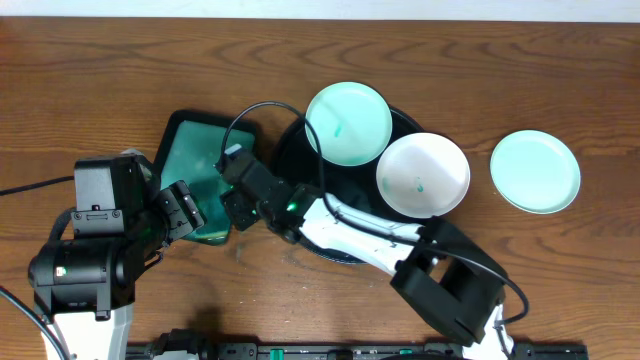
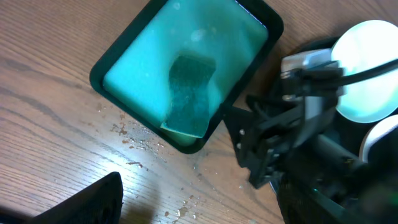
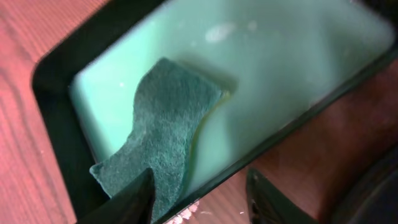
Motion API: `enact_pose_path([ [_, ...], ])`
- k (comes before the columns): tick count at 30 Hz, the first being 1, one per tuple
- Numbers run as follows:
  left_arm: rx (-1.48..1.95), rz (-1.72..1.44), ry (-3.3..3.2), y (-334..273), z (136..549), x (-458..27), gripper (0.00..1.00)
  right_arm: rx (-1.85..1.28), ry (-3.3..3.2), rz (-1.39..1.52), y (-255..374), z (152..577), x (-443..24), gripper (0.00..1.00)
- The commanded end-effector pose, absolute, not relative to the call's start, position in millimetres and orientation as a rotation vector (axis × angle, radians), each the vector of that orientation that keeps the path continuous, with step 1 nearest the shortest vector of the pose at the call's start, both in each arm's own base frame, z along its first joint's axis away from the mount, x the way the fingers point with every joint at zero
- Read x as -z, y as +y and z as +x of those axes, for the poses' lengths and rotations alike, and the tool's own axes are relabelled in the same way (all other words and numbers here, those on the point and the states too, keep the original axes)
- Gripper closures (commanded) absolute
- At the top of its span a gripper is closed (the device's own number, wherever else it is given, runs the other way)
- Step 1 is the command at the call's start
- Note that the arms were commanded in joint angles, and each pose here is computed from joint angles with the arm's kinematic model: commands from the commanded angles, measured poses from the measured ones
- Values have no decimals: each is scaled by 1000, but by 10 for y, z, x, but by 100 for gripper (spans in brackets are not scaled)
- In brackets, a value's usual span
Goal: Clean dirty plates on tray and stack at the side
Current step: 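Move the right gripper back and grip the white plate rim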
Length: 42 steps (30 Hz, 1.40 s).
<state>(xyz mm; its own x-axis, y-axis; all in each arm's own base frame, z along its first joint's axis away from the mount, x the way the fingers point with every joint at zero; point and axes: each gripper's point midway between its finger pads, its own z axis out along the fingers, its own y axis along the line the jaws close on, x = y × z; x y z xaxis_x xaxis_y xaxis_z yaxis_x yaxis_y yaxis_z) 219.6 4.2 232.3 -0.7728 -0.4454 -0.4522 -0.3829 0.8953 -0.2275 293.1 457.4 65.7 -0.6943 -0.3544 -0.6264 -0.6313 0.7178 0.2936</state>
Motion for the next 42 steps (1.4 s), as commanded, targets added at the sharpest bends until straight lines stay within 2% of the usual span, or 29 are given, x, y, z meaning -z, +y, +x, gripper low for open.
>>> enact_pose_path([
  [1, 157, -585, 2537, 59, 2205, -2384, 20, -629, 2445, -561, 4499, 3021, -543, 66],
  [3, 157, -585, 2537, 59, 2205, -2384, 20, -626, 2483, -517, 4461, 2997, -503, 77],
  [4, 157, -585, 2537, 59, 2205, -2384, 20, -615, 2511, -491, 4423, 2980, -467, 79],
  [7, 157, -585, 2537, 59, 2205, -2384, 20, -543, 2552, -445, 4312, 2981, -353, 80],
  [11, 157, -585, 2537, 59, 2206, -2385, 20, -499, 2564, -439, 4251, 2987, -304, 88],
  [13, 157, -585, 2537, 59, 2205, -2384, 20, -558, 2550, -467, 4338, 2968, -350, 73],
  [14, 157, -585, 2537, 59, 2205, -2384, 20, -603, 2534, -535, 4408, 2926, -393, 69],
  [17, 157, -585, 2537, 59, 2205, -2384, 20, -554, 2508, -599, 4320, 2949, -556, 67],
  [21, 157, -585, 2537, 59, 2205, -2384, 20, -494, 2438, -483, 3845, 3261, -1268, 60],
  [25, 169, -604, 2512, 60, 2250, -2412, 20, -491, 2358, -248, 2961, 3591, -2167, 55],
  [29, 270, -486, 2517, -102, 2392, -2410, 20, -561, 2353, -52, 2045, 3626, -2673, 49],
  [33, 240, -408, 2748, -180, 2409, -1963, 22, -596, 2448, 23, 1484, 3442, -2670, 47],
  [37, 209, -311, 2962, -278, 2541, -1490, 39, -596, 2571, 5, 1263, 3245, -2486, 42],
  [42, 177, -250, 3162, -405, 2671, -905, 46, -578, 2638, -25, 1264, 3126, -2379, 43],
])
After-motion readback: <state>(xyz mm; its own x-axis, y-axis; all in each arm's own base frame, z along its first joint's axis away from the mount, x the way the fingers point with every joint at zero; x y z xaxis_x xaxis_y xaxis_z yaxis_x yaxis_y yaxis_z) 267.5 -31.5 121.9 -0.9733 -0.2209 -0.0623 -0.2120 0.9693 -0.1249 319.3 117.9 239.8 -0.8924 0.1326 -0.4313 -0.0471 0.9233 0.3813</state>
